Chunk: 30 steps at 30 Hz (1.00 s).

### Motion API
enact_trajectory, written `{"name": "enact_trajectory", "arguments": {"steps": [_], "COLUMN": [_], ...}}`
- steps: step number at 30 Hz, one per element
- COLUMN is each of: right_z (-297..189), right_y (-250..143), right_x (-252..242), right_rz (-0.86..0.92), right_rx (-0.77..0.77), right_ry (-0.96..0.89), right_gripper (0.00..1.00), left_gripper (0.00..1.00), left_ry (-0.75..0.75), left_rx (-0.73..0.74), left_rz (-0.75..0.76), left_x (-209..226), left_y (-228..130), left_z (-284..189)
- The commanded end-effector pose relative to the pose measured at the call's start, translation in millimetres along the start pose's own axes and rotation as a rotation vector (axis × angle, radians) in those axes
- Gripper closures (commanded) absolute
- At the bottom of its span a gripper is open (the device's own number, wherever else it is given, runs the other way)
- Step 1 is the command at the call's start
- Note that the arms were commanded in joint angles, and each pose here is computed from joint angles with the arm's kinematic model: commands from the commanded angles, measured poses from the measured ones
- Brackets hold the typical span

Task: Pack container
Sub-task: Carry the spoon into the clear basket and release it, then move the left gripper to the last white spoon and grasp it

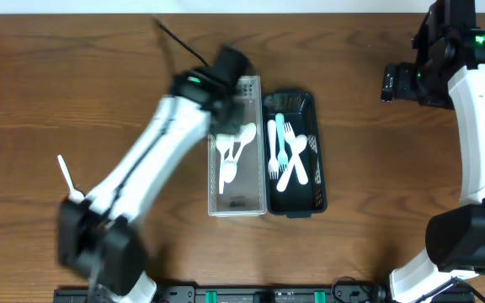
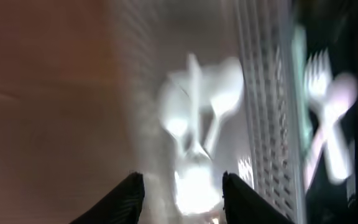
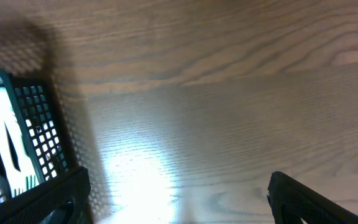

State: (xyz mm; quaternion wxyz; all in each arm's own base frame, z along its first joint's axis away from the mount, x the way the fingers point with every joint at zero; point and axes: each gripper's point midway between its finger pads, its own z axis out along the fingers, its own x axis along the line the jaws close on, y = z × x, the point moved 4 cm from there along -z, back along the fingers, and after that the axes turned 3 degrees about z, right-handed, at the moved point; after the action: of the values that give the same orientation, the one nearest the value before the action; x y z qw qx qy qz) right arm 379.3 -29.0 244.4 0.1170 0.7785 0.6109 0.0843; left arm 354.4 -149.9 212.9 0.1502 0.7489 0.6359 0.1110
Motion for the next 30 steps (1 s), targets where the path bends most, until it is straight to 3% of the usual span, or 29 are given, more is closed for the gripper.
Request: {"name": "enact_trajectory", "arguments": {"steps": [1, 6, 12, 21, 30], "right_z": [3, 3, 3, 3, 3], "right_y": [1, 0, 0, 0, 1], "right_x": [-4, -4, -4, -4, -4], "right_rz": [-0.004, -0.003, -0.003, -0.003, -0.002], "right_rx": [0.007, 0.01, 0.01, 0.01, 0.007], "right_ry": [-0.01, -0.011, -0.011, -0.011, -0.01], "right_gripper": [0.05, 0.05, 0.05, 0.05, 0.05], "left_gripper": [0.48, 0.43, 0.43, 0.39, 0.38], "left_ry": [0.132, 0.29, 0.411, 0.329, 0.275], "left_rx": [-0.228, -0.256, -0.15, -0.024, 0.129], "left_rz": [-0.133, -0.417, -0.705, -0.891, -0.864], "left_x": [70, 175, 271, 331, 347], "left_y": [20, -17, -80, -146, -164], "left_z": [-84, -133, -140, -58, 20]}}
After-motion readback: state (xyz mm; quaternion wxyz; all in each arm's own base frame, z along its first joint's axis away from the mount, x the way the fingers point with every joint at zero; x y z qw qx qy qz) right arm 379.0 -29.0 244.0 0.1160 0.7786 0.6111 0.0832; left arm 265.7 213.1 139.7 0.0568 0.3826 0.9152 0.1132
